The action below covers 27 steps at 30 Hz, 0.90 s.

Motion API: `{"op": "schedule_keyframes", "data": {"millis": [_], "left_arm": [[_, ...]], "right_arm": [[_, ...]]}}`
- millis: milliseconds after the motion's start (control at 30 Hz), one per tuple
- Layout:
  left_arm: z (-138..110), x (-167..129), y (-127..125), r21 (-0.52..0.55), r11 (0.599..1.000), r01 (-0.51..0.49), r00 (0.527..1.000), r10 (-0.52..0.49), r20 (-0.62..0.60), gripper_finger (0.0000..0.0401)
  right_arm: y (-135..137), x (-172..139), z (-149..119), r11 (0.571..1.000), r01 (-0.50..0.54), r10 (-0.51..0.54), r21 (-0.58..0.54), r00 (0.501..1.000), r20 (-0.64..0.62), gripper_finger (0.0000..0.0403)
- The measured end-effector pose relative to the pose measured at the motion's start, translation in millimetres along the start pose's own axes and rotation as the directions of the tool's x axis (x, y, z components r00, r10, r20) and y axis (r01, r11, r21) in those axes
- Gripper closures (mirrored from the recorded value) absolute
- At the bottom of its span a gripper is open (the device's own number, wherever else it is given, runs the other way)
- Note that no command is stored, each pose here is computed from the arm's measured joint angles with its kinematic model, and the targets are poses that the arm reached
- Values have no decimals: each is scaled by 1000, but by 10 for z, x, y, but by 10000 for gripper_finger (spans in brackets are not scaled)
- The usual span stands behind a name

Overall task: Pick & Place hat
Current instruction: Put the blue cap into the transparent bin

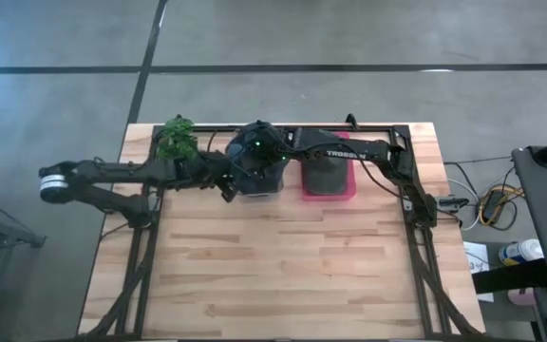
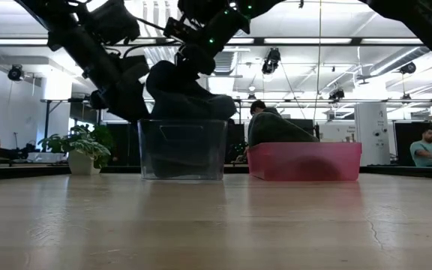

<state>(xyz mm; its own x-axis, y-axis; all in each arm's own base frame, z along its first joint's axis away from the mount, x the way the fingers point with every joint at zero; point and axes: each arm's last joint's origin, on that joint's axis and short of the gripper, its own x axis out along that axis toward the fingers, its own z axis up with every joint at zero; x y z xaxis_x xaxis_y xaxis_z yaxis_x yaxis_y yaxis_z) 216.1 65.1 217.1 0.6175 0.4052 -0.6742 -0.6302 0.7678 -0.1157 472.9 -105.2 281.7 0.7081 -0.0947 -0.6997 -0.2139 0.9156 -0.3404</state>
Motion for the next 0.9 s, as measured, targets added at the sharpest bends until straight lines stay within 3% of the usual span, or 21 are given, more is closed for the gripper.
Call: {"op": "schedule_keyframes", "data": {"millis": [300,667,900], "left_arm": [[-108,-22,-126,-46,998,42,999,-43,-24,248],[-147,-50,-182,-11,1000,-21,1000,21,-5,248],[-148,-46,-176,-17,999,-41,999,41,2,248]], "right_arm": [[-14,-100,90,996,-58,51,63,993,108,273],[-20,-101,-20,990,-46,42,136,999,34,273],[-157,-365,-20,978,-31,22,209,999,45,260]]}}
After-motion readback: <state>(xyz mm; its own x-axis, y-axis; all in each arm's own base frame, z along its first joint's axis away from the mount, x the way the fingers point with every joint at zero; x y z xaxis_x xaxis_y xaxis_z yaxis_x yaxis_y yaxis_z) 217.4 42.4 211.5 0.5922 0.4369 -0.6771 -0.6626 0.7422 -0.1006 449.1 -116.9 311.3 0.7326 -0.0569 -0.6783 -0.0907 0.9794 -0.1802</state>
